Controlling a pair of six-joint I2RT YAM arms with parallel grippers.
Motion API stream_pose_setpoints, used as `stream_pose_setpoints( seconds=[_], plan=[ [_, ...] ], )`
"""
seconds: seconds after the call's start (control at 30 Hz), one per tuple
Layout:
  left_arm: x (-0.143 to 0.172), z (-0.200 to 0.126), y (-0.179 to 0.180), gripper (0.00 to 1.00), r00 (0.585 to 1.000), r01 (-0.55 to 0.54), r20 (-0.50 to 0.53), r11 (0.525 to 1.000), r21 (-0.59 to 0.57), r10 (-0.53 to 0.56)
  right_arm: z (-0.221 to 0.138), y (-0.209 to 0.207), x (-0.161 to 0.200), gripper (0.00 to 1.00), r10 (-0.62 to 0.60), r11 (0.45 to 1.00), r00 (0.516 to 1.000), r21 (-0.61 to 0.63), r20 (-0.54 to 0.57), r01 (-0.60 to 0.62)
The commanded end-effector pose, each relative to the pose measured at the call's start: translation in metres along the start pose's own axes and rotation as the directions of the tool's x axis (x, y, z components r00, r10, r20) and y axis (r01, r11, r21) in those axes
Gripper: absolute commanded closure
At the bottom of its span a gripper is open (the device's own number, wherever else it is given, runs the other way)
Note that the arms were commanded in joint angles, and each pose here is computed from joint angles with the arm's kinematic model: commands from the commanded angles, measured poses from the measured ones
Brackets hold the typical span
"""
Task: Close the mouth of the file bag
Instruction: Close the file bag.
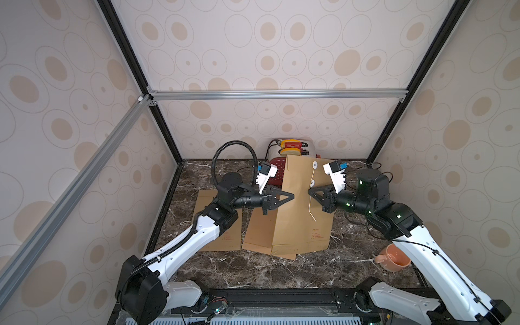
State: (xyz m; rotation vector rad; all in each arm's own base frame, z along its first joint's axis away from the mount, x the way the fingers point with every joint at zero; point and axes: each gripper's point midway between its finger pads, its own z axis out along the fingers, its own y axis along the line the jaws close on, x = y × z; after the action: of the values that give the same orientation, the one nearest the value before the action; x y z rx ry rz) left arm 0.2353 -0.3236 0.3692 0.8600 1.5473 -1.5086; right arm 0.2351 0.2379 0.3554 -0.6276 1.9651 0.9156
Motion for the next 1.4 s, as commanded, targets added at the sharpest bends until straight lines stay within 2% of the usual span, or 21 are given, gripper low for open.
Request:
stream_pose_setpoints(
  seconds=[0.0,0.33,0.87,1.0,1.37],
  plan=[
    [-0.029,-0.005,-0.020,1.00,0.992,-0.100,0.083,0.995,0.024,0.098,-0.003,0.004,0.015,1.00,0.016,1.000,0.999,-0.019,-0.046,-0.017],
    [-0.029,-0.005,-0.022,1.00,0.992,-0.102,0.082,0.994,0.028,0.100,-0.003,0.003,0.024,0.98,0.012,1.000,0.998,-0.017,-0.061,-0.013],
    [-0.028,-0.005,-0.023,1.00,0.991,-0.106,0.079,0.994,0.033,0.103,-0.009,-0.008,0.034,1.00,-0.010,0.999,0.997,0.044,-0.081,0.014],
    [-0.027,-0.004,-0.023,1.00,0.992,-0.106,0.076,0.994,0.037,0.102,-0.012,-0.016,0.039,1.00,-0.023,0.995,0.993,0.095,-0.115,0.034],
    [-0.026,-0.003,-0.024,1.00,0.992,-0.104,0.072,0.994,0.043,0.101,-0.013,-0.004,0.037,1.00,-0.018,0.999,0.996,0.030,-0.089,0.021]
  ],
)
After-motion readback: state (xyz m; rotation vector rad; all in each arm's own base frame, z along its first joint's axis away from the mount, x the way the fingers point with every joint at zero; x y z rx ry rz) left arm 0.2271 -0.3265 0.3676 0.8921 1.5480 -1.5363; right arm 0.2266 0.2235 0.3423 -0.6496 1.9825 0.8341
